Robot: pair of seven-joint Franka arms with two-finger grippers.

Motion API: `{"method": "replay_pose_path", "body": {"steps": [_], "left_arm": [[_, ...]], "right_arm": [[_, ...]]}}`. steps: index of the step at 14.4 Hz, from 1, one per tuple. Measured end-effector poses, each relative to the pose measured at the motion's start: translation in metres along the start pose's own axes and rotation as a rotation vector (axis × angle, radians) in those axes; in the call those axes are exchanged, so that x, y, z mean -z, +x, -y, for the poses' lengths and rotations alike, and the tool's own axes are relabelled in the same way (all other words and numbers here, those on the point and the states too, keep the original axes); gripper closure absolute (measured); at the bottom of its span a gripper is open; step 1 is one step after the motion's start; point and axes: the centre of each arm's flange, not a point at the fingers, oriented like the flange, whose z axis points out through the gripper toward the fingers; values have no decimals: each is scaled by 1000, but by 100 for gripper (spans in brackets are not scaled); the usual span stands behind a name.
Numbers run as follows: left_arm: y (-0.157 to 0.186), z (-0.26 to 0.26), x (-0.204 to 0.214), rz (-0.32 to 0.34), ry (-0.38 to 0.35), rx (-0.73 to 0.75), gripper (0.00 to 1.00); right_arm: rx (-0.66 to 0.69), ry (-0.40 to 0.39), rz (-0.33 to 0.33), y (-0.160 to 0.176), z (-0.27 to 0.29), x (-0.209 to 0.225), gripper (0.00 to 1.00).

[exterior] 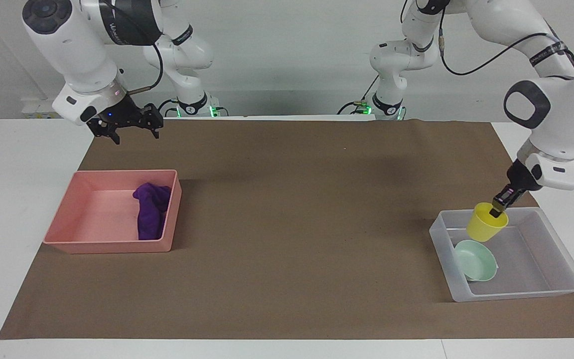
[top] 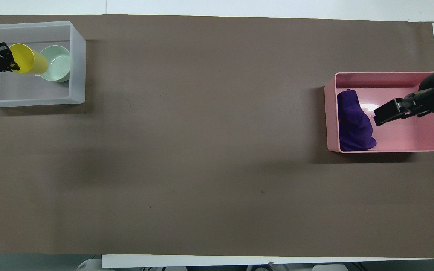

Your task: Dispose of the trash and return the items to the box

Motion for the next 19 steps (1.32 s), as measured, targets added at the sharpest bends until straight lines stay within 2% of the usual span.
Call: {"method": "replay_pose_path", "body": {"steps": [3, 7, 8, 10, 12, 14, 16, 19], "left_arm": [[5, -2, -48, -2, 3, -1, 97], [-2, -3, -72, -9, 1, -5, 94], [-2, -3, -72, -12, -1, -6, 89], [-4, -14, -65, -14, -7, -21, 67], [-5, -30, -34, 18, 7, -53, 43], [-10, -36, 11, 49, 80, -117, 20], [-32, -48, 56, 92, 132, -192, 0], [-74, -60, 117, 165, 161, -331, 0]], "right_arm": [[1, 0, 3, 0, 0, -1, 0], [13, 0, 4, 0, 1, -2, 0], [16, 0, 4, 0, 1, -2, 0], [17, 0, 4, 0, 1, -2, 0], [18, 0, 4, 0, 1, -2, 0], [18, 0, 3, 0, 1, -2, 0], [13, -1, -4, 1, 1, -1, 0], [2, -1, -8, 1, 1, -1, 0]]}}
